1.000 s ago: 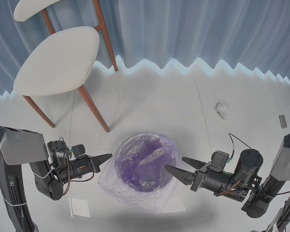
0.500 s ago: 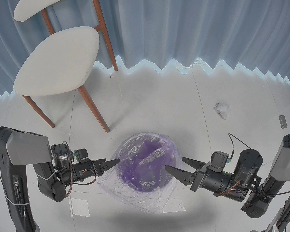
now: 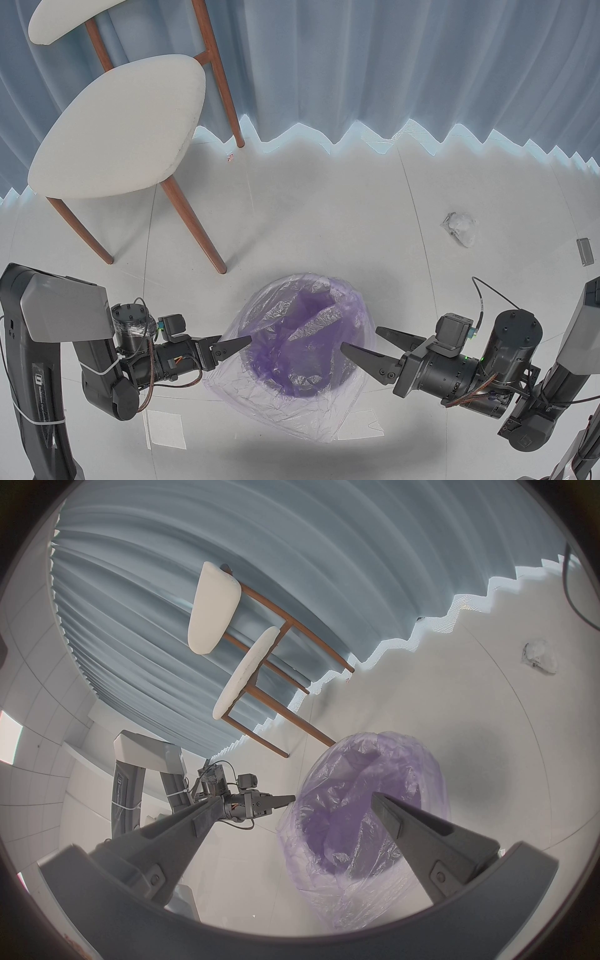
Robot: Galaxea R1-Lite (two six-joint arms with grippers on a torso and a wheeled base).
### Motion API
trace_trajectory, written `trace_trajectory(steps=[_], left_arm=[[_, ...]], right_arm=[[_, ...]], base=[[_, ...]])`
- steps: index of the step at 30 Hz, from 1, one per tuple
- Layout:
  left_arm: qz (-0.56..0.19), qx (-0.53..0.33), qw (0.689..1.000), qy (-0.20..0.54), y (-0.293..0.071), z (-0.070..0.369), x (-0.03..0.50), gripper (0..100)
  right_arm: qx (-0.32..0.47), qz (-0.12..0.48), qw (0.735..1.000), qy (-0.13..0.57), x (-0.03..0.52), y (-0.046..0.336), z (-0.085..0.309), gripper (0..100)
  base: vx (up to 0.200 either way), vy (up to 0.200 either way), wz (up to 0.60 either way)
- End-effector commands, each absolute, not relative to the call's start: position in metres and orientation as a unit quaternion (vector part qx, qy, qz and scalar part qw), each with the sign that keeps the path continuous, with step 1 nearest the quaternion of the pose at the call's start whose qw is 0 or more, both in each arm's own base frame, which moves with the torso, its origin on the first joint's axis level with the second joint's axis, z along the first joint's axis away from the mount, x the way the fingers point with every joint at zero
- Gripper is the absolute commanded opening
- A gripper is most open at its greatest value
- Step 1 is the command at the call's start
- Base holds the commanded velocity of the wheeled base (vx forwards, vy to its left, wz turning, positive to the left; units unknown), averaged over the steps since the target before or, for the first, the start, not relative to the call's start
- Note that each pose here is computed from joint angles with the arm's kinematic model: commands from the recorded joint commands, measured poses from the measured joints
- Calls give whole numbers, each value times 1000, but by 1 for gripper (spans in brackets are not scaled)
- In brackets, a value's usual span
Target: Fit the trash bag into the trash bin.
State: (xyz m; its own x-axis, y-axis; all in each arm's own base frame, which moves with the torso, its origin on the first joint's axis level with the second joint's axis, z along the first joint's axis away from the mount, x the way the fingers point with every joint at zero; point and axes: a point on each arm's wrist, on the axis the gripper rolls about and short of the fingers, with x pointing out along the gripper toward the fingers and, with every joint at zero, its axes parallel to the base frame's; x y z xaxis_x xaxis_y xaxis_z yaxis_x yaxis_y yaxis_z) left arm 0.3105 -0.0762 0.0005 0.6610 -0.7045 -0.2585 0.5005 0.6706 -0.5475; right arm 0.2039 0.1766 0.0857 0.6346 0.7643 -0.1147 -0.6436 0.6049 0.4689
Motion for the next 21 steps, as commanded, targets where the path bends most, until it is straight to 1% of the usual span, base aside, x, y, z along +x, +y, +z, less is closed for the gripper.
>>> trace_trajectory(steps=[1, 3, 4, 8, 9, 12, 21], left_arm=[[-333, -224, 885, 235, -72, -5, 314, 100], [-329, -224, 887, 233, -69, -6, 316, 100], [-327, -228, 888, 229, -62, -6, 318, 100], [-352, -238, 874, 236, -49, -6, 317, 100], [-368, -244, 864, 243, -44, -8, 316, 100], [-377, -252, 856, 249, -36, -13, 316, 100], [-380, -252, 853, 255, -38, -18, 318, 100]], right_arm=[[198, 401, 882, 149, 204, 177, 86, 100], [198, 401, 882, 147, 204, 177, 87, 100], [198, 401, 882, 147, 204, 177, 87, 100], [198, 401, 882, 147, 204, 177, 87, 100], [198, 401, 882, 147, 204, 177, 87, 100], [198, 401, 882, 147, 204, 177, 87, 100], [198, 401, 882, 147, 204, 177, 87, 100]], base=[[0, 0, 0], [0, 0, 0], [0, 0, 0], [0, 0, 0], [0, 0, 0], [0, 0, 0], [0, 0, 0]])
